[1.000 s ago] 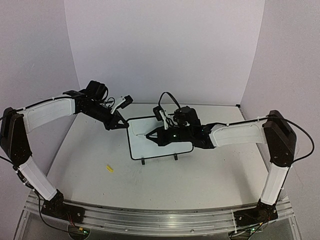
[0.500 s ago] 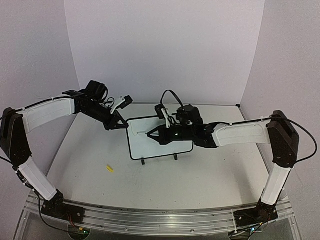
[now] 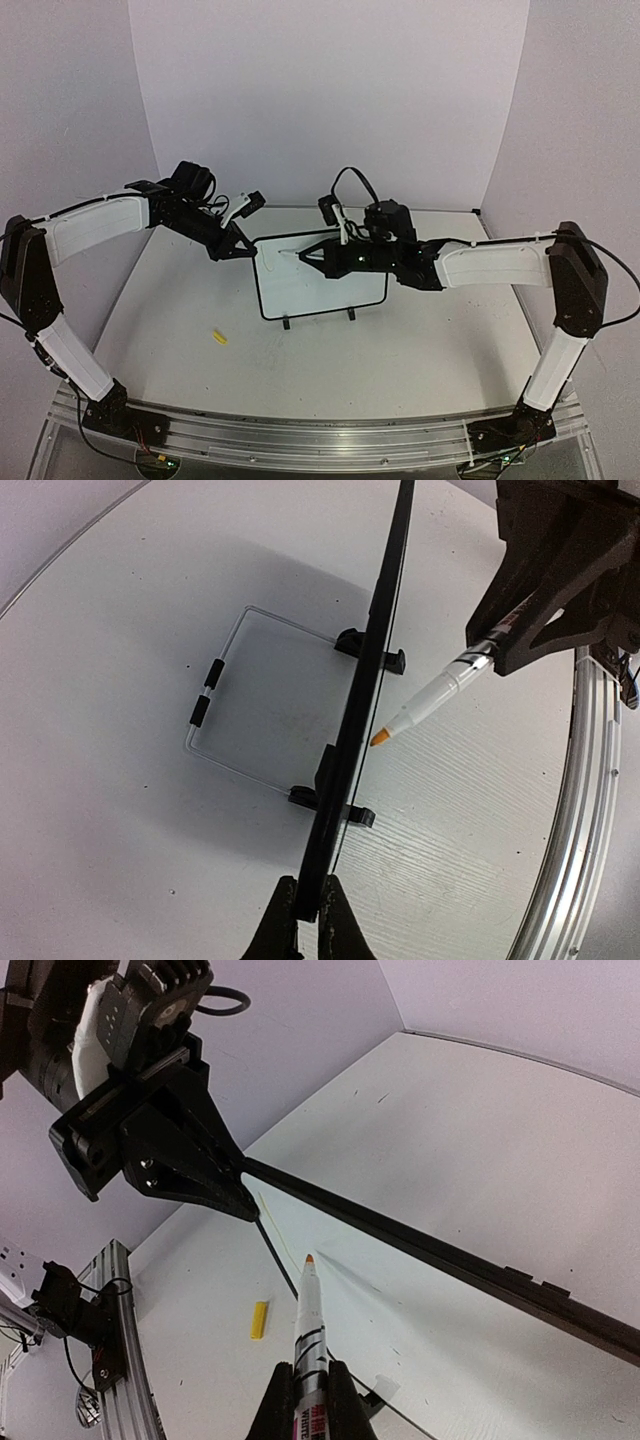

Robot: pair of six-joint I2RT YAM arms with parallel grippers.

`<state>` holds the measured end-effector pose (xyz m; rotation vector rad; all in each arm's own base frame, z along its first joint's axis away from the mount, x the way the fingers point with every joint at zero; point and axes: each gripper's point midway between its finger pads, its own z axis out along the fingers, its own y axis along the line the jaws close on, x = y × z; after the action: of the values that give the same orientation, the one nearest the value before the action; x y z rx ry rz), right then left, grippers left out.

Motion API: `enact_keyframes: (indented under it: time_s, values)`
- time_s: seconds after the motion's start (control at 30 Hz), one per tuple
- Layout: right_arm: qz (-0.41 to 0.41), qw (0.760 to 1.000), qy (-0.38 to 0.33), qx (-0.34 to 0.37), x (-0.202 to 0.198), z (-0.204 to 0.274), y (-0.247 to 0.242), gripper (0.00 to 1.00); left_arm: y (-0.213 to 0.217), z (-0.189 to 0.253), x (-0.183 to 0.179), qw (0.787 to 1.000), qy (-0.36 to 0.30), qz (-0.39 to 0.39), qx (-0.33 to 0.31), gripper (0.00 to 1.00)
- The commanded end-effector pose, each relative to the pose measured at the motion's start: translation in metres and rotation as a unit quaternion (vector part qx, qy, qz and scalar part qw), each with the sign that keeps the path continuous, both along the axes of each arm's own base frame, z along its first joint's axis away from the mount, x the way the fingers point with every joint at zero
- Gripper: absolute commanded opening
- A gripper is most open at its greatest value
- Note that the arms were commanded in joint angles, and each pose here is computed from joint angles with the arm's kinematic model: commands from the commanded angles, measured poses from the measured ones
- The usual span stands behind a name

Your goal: Write a sentence on the whiteboard

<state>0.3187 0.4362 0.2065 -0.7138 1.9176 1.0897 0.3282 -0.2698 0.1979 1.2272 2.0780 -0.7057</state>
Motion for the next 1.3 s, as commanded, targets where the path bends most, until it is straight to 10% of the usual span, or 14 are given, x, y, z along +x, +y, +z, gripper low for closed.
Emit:
enact_keyframes:
  time_s: [0.0,1.27]
  values:
    - [0.006,1.0,-0.019,0.02,0.005,0.018,0.007,0.0,0.016,0.002,0.016,0.998,-0.036,0.03,0.037,0.0]
    - [-0.03,0.999,-0.008,-0.016,0.015,-0.002,-0.002,0.0,0.018,0.002,0.016,0.998,-0.038,0.033,0.041,0.0]
